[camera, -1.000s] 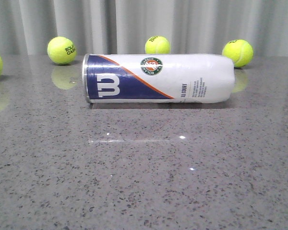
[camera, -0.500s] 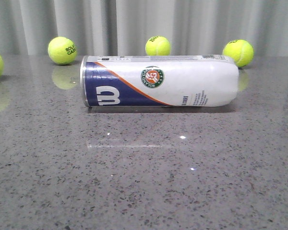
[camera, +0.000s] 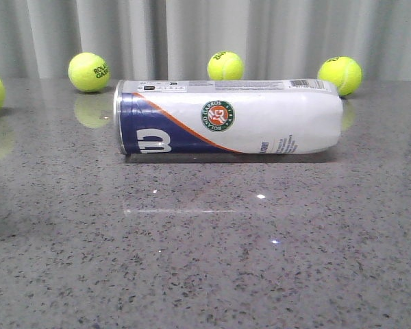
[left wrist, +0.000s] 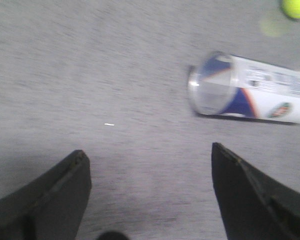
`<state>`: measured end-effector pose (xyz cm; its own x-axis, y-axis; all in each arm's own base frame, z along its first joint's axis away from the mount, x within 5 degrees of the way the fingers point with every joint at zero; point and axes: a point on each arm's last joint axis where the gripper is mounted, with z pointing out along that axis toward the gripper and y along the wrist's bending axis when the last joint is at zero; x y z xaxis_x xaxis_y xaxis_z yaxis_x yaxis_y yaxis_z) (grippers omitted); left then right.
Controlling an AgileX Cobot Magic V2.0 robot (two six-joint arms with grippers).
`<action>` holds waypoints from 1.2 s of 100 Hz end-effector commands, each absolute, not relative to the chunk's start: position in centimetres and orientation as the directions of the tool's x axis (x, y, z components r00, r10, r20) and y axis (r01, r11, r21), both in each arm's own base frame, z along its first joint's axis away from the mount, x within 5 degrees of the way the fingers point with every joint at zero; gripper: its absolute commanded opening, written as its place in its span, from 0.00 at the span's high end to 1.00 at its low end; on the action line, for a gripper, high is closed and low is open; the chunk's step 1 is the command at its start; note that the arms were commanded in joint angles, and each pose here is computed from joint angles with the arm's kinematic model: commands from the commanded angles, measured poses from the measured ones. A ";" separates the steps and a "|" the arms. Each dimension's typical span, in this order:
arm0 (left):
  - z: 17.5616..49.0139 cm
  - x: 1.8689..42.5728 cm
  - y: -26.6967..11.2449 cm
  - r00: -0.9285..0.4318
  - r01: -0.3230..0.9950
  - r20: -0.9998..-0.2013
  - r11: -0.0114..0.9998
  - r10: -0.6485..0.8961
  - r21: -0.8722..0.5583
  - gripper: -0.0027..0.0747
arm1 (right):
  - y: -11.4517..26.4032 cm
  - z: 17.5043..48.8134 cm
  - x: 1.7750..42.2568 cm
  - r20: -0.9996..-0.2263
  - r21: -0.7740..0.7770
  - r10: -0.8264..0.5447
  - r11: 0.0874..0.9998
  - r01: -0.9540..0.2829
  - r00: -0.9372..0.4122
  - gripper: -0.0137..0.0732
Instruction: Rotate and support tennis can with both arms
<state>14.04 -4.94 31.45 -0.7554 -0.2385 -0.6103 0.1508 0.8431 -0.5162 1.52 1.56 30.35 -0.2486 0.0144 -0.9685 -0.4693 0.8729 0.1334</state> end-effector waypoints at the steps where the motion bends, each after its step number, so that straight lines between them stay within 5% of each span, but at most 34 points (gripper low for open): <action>1: 32.7 15.7 -6.4 -0.764 0.202 -0.571 0.729 -0.301 -0.654 0.33 | 1.5 31.6 1.7 -0.983 0.126 0.048 0.876 -0.465 -0.177 0.91; 20: 31.6 19.1 -8.2 -0.829 0.242 -0.466 0.551 -0.310 -0.798 0.33 | 1.5 31.6 1.7 -0.983 0.126 0.048 0.876 -0.465 -0.177 0.91; 50: 28.6 24.4 -9.3 -0.916 0.197 -0.338 0.491 -0.217 -0.849 0.33 | 1.5 31.6 1.7 -0.983 0.126 0.048 0.876 -0.465 -0.177 0.91; 83: 27.9 29.5 -12.3 -0.939 0.218 -0.310 0.444 -0.147 -0.869 0.33 | 1.5 31.6 1.7 -0.983 0.126 0.048 0.876 -0.465 -0.177 0.91; 107: 27.0 30.5 -16.2 -0.973 0.220 -0.230 0.303 0.002 -0.927 0.33 | 1.5 31.6 1.7 -0.983 0.126 0.048 0.876 -0.465 -0.177 0.91; 120: 26.7 30.5 -17.3 -0.977 0.214 -0.207 0.246 0.053 -0.945 0.47 | 1.5 31.6 1.7 -0.983 0.126 0.048 0.876 -0.465 -0.177 0.91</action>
